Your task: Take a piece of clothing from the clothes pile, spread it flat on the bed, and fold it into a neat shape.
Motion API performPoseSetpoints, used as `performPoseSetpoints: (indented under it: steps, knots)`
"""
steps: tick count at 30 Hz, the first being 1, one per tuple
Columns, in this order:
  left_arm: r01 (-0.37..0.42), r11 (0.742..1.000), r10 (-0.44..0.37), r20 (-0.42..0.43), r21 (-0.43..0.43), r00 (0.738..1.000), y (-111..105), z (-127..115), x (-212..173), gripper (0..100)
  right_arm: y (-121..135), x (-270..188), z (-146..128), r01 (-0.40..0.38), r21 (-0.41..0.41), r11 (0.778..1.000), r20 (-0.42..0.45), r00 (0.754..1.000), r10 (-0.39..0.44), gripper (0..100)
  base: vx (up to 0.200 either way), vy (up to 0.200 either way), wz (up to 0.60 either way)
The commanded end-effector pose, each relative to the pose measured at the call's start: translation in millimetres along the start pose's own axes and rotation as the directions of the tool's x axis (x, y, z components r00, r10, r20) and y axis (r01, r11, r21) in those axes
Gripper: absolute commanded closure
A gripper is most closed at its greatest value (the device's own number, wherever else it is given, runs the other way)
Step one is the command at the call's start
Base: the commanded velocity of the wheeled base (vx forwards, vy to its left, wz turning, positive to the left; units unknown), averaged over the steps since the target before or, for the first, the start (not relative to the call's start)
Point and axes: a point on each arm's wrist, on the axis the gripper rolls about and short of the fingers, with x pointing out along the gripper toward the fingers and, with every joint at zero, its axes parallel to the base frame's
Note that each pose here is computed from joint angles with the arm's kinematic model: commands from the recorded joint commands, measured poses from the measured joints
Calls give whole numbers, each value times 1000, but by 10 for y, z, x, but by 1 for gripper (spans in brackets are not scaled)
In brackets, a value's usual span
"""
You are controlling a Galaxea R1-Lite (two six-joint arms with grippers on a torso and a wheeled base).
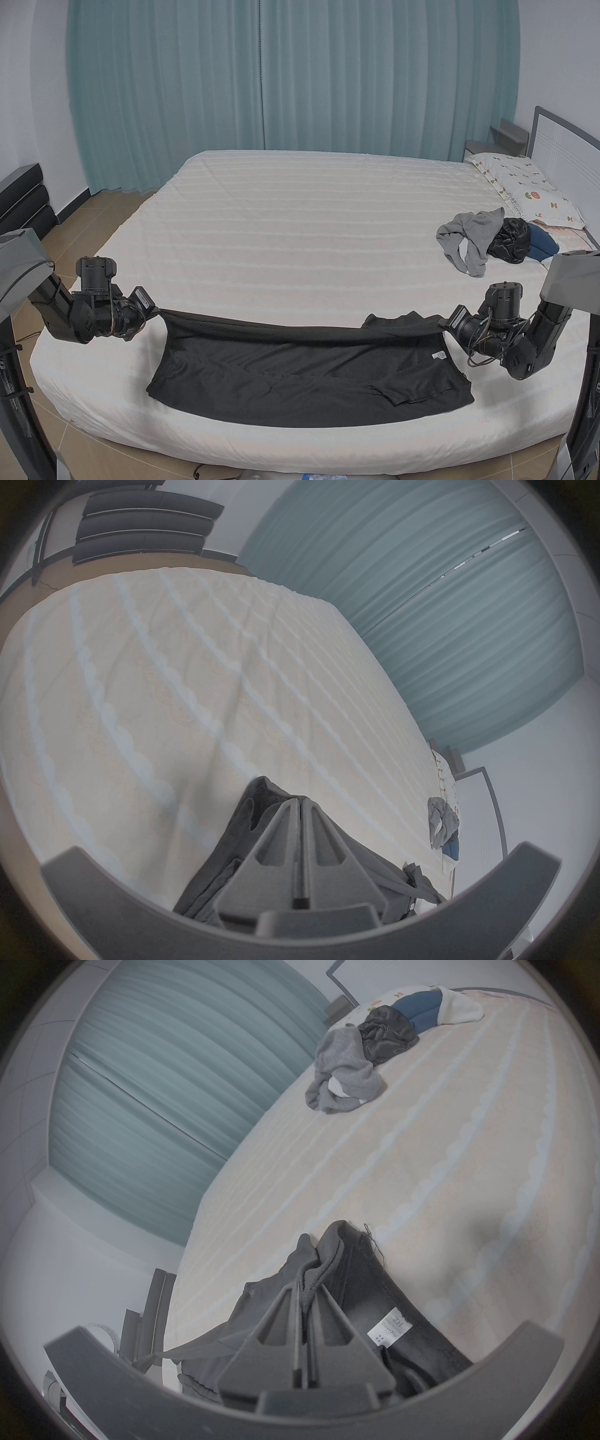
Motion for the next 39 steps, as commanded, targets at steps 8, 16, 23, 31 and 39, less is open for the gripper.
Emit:
performPoseSetpoints:
  steps: [8,16,23,31,39]
  knots:
    - [71,997,-71,100,4,992,-200,328,124,100,148,319,208,-71,-10,997,114,991,72,100,0,0,0]
    - [135,985,-117,152,-112,981,-318,478,134,100,276,476,364,-146,-33,989,212,966,150,100,0,0,0]
    - [163,982,-144,178,-97,973,-324,477,115,100,198,548,296,-141,-35,989,197,970,145,100,0,0,0]
    - [154,983,-136,170,-101,976,-297,464,133,100,213,509,310,-167,-61,984,217,960,176,100,0,0,0]
    - [121,987,-107,132,-102,986,-200,375,152,100,205,236,264,-161,-91,983,154,973,174,100,0,0,0]
